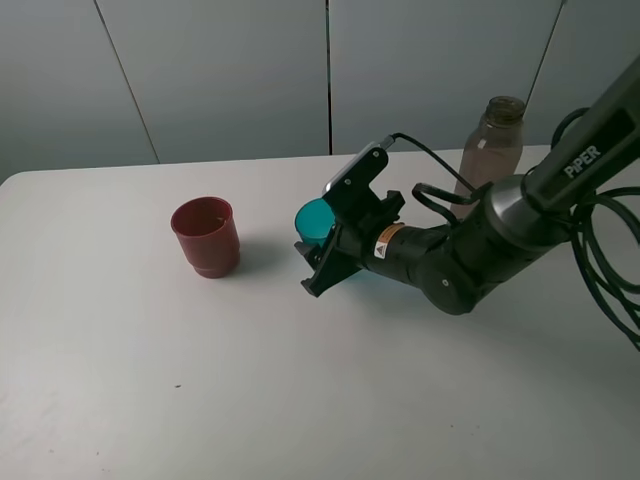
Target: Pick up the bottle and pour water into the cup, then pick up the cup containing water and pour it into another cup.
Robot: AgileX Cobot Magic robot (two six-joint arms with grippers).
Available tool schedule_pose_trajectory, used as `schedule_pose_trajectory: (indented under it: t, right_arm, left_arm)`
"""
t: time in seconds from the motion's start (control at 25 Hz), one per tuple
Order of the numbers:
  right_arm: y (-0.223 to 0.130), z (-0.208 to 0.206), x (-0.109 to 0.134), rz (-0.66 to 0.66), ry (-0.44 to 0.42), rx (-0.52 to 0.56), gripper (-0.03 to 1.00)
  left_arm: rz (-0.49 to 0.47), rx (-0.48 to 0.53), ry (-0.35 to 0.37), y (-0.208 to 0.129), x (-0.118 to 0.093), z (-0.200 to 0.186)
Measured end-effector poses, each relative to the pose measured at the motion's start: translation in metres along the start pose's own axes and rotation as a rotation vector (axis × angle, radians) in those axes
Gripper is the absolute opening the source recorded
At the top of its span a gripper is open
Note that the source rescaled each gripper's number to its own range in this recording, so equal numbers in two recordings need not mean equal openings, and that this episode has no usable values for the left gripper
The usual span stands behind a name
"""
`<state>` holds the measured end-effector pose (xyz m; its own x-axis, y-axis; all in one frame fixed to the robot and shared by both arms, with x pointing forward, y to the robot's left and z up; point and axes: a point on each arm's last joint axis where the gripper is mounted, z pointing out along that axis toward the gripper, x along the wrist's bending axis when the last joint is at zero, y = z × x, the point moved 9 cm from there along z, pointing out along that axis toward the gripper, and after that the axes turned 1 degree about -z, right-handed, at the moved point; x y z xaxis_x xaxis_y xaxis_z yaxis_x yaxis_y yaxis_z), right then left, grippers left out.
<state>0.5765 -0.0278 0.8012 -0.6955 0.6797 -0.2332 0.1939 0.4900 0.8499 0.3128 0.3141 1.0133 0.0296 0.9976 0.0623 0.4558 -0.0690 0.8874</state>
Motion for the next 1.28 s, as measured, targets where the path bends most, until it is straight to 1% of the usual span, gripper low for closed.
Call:
schedule_pose_trajectory:
  t: [0.36, 0.4, 0.44, 0.48, 0.52, 0.56, 0.6, 0.72, 0.84, 1.04, 1.12, 1.2, 1.28]
  right_arm:
    - [-0.001, 0.001, 0.000, 0.011, -0.003, -0.003, 0.14]
    - [-0.001, 0.001, 0.000, 0.011, -0.003, -0.001, 0.27]
    - [-0.004, 0.001, 0.001, 0.011, 0.001, 0.013, 0.50]
    - [-0.007, 0.001, 0.002, 0.011, 0.004, 0.024, 0.71]
    - [-0.009, 0.001, 0.002, 0.011, 0.006, 0.033, 0.88]
    - [-0.009, 0.001, 0.002, 0.011, 0.007, 0.035, 0.95]
    - [-0.009, 0.001, 0.002, 0.008, 0.006, 0.035, 0.98]
    - [-0.009, 0.001, 0.002, -0.002, 0.005, 0.036, 0.99]
    - [0.000, -0.002, -0.003, 0.001, -0.010, 0.017, 0.99]
    - [0.042, -0.017, -0.014, -0.002, -0.038, -0.082, 0.99]
    - [0.056, -0.024, -0.018, -0.001, -0.043, -0.104, 0.99]
    - [0.070, -0.034, -0.022, 0.001, -0.046, -0.116, 0.99]
    - [0.080, -0.045, -0.024, 0.034, -0.039, -0.100, 0.99]
  left_arm:
    - [0.000, 0.000, 0.000, 0.000, 0.000, 0.000]
    - [0.000, 0.000, 0.000, 0.000, 0.000, 0.000]
    - [0.000, 0.000, 0.000, 0.000, 0.000, 0.000]
    - [0.000, 0.000, 0.000, 0.000, 0.000, 0.000]
    - [0.000, 0.000, 0.000, 0.000, 0.000, 0.000]
    - [0.000, 0.000, 0.000, 0.000, 0.000, 0.000]
    - [0.000, 0.000, 0.000, 0.000, 0.000, 0.000]
    - [0.000, 0.000, 0.000, 0.000, 0.000, 0.000]
    - [0.000, 0.000, 0.000, 0.000, 0.000, 0.000]
    - [0.000, 0.000, 0.000, 0.000, 0.000, 0.000]
    - [0.000, 0.000, 0.000, 0.000, 0.000, 0.000]
    - [0.000, 0.000, 0.000, 0.000, 0.000, 0.000]
    - [0.000, 0.000, 0.000, 0.000, 0.000, 0.000]
